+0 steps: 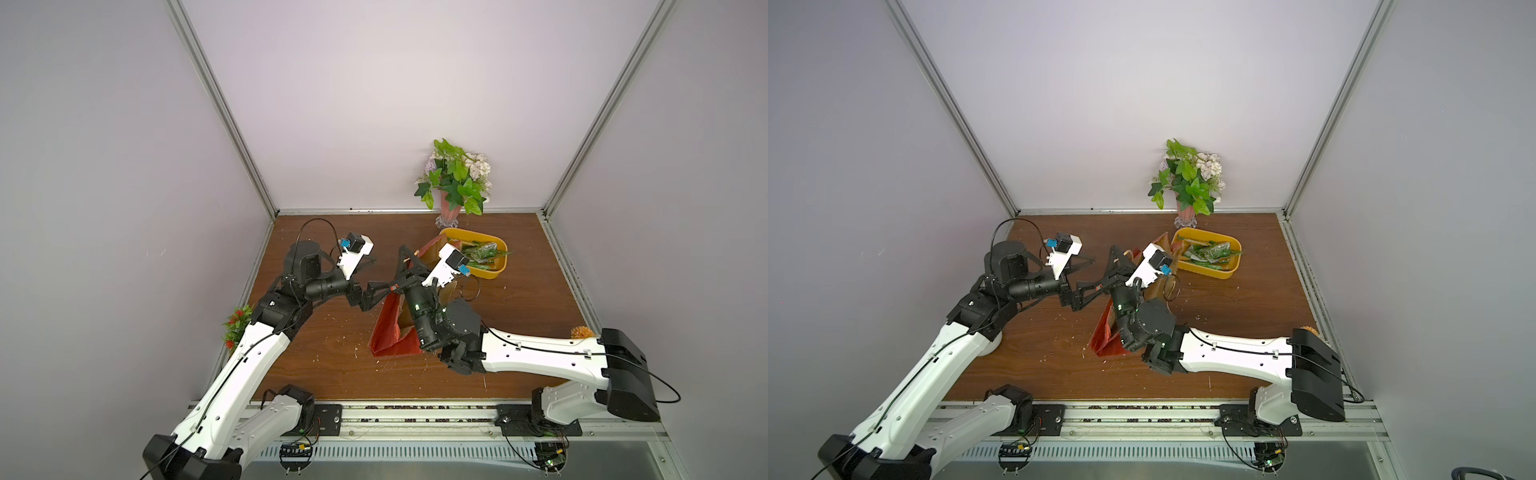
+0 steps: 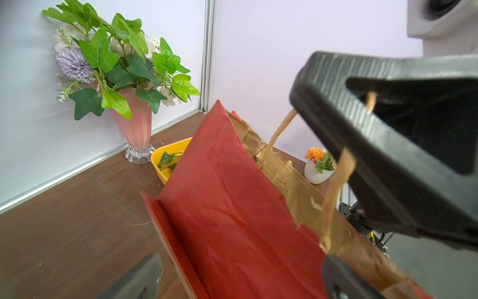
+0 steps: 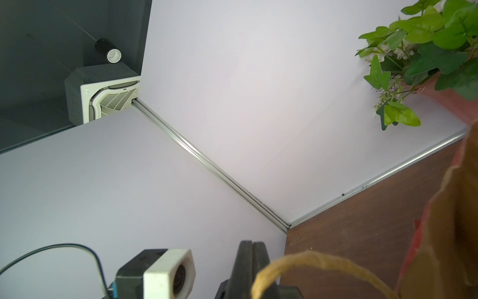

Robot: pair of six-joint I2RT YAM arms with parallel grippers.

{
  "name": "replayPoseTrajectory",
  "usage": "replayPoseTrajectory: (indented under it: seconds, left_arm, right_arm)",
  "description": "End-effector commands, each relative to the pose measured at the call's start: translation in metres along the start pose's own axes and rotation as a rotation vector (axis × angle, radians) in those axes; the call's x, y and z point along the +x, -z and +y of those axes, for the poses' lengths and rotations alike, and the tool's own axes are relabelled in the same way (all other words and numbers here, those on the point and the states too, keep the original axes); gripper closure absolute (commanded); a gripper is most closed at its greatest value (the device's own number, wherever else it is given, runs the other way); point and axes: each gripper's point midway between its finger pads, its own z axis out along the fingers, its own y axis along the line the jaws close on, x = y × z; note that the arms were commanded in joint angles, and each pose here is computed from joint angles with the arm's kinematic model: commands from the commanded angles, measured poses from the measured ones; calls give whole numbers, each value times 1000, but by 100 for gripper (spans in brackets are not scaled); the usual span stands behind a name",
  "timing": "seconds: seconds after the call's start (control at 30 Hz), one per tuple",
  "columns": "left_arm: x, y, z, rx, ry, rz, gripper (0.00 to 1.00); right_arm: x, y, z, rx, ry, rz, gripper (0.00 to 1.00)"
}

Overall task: Place the condiment packets inside the bag
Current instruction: Open the paper bag at the center of the board.

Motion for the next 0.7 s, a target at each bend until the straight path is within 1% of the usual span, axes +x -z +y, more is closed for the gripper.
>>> replayPoseTrajectory:
  seconds: [0.0, 0.23, 0.4, 0.43, 0.5, 0.57, 0.67]
  left_arm:
    - [-2, 2, -9, 31, 27, 0, 1]
    - [20, -4, 3, -16, 44, 52, 1]
    - [42, -7, 27, -137, 17, 119, 0]
    - [47, -7, 32, -158, 9, 138, 2]
    - [55, -7, 41, -197, -9, 172, 10]
    - [57, -6, 48, -235, -28, 188, 23]
    - [54, -3, 52, -267, -53, 188, 48]
  right_arm:
    - [-25, -3, 11, 20, -51, -97, 100]
    - [-12, -12, 18, 15, -17, -97, 100]
    - [-9, -14, 20, 6, -3, -93, 100]
    - [-9, -13, 20, 6, 1, -92, 100]
    - [-9, -14, 20, 3, 4, -91, 100]
    - [-9, -13, 20, -1, 6, -87, 100]
    - [-6, -14, 21, -7, 19, -79, 100]
